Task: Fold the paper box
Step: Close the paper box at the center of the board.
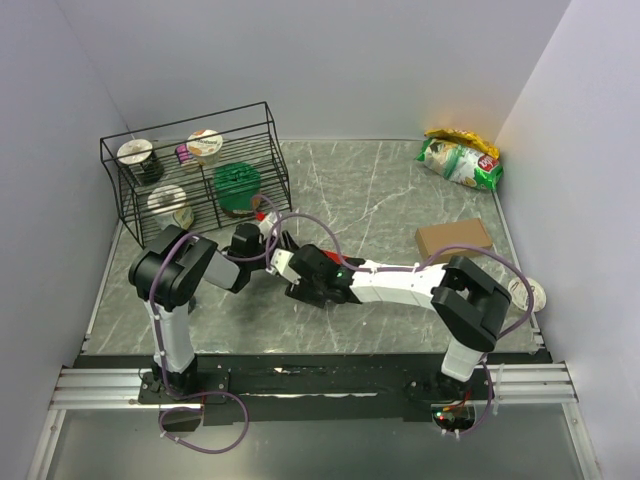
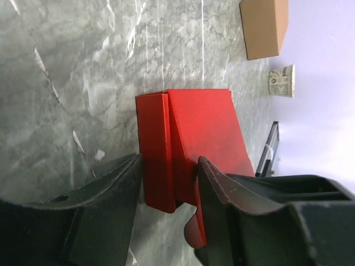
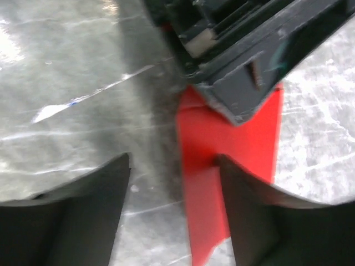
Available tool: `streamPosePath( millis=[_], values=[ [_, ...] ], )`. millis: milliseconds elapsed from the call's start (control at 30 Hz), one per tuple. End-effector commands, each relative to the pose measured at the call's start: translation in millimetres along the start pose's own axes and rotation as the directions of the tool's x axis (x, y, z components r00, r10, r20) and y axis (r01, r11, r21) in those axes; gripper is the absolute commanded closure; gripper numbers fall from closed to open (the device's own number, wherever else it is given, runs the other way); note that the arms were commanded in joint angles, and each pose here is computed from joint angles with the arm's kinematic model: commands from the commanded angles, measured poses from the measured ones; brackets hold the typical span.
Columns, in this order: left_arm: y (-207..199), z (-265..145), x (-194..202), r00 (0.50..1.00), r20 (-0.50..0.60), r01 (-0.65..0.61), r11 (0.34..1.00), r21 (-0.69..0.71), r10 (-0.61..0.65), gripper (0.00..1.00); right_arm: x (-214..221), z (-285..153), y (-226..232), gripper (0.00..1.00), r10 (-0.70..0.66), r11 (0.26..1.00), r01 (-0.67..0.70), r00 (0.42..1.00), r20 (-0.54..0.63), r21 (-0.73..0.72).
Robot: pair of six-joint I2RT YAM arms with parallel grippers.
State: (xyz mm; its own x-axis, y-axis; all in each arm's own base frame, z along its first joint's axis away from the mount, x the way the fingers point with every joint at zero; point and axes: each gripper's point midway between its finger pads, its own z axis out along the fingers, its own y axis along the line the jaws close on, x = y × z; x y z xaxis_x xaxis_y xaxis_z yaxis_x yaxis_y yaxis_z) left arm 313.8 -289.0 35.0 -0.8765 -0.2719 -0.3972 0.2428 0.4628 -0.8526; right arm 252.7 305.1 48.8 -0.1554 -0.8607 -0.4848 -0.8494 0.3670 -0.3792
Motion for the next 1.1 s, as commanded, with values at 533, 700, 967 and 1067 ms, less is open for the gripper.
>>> streamPosePath(
  millis=[533,700,967,1067],
  values=[
    [42.4,-8.5,15.4,0.994,-0.047,-0.103,0.976,-0.193,0.096,0.57,15.3,-71.4,-68.2,0.16,0.931,0.362,-0.915,0.365,0.013,-0.178],
    [36.3,-10.3,13.4,0.993,-0.034,-0.117,0.978,-0.172,0.113,0.56,39.0,-56.8,-73.8,0.19,0.980,0.187,-0.957,0.197,-0.021,-0.223],
    [30.2,-13.7,15.2,0.992,-0.023,-0.124,0.981,-0.147,0.122,0.56,62.5,-25.4,-64.1,0.25,0.996,0.055,-0.974,0.069,-0.058,-0.219],
    [25.5,-15.2,13.3,0.992,-0.011,-0.127,0.983,-0.134,0.127,0.56,71.0,-16.5,-61.1,0.31,0.996,0.038,-0.981,0.052,-0.070,-0.192]
  ],
)
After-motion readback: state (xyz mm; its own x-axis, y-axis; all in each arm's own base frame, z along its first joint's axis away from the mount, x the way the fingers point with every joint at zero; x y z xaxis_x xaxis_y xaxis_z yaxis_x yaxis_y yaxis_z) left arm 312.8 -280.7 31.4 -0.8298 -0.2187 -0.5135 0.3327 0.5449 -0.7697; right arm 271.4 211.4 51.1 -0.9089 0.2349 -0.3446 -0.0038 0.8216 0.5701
